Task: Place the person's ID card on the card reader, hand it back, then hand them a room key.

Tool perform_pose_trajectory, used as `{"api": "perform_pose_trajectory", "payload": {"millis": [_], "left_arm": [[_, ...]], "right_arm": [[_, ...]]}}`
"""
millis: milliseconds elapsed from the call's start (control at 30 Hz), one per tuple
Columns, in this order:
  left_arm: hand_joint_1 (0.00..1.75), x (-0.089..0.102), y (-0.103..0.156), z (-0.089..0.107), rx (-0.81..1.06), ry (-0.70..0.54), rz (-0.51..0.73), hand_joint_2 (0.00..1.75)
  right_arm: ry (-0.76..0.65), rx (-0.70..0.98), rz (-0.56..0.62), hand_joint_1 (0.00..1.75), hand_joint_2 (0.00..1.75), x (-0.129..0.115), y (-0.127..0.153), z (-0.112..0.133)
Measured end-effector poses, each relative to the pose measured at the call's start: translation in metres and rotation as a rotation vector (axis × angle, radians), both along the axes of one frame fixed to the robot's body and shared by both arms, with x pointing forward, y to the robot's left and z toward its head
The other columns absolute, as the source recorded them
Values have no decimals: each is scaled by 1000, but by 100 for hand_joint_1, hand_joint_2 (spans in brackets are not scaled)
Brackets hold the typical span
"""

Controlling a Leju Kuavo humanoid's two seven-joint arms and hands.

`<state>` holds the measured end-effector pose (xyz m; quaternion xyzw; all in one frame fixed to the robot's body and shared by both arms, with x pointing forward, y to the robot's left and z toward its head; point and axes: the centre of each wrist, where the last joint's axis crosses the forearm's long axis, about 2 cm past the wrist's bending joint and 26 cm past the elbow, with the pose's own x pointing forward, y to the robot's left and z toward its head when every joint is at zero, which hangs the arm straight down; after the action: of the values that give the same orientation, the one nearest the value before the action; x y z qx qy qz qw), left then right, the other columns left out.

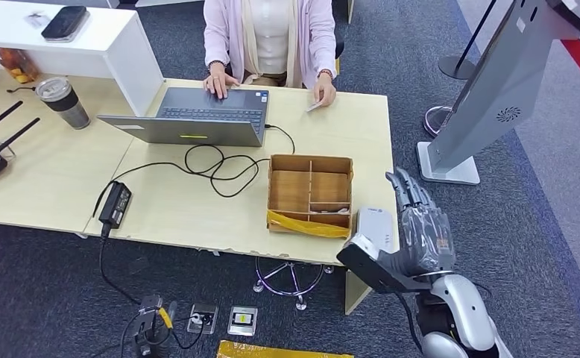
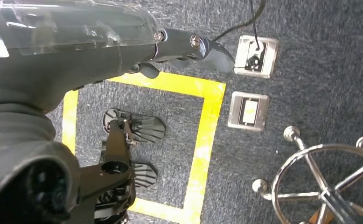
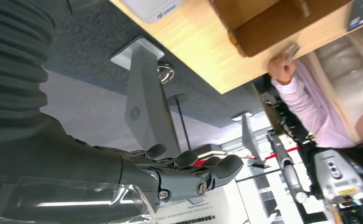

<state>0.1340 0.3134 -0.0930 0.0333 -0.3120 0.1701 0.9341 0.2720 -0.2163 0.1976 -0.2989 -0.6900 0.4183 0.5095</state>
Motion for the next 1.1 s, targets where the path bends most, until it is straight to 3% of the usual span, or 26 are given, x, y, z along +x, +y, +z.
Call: {"api": "perform_pose_trajectory", "payload": {"millis": [567,1100], "left_arm": [[0,-3,-3,-1,12,-6,8,0],[0,0,-7,0,18,-10,-21,0]], "right_arm": [[-4,-77,95,0,175,-7,26,-27],[0,-136,128,0,175,22,66,-42]]}}
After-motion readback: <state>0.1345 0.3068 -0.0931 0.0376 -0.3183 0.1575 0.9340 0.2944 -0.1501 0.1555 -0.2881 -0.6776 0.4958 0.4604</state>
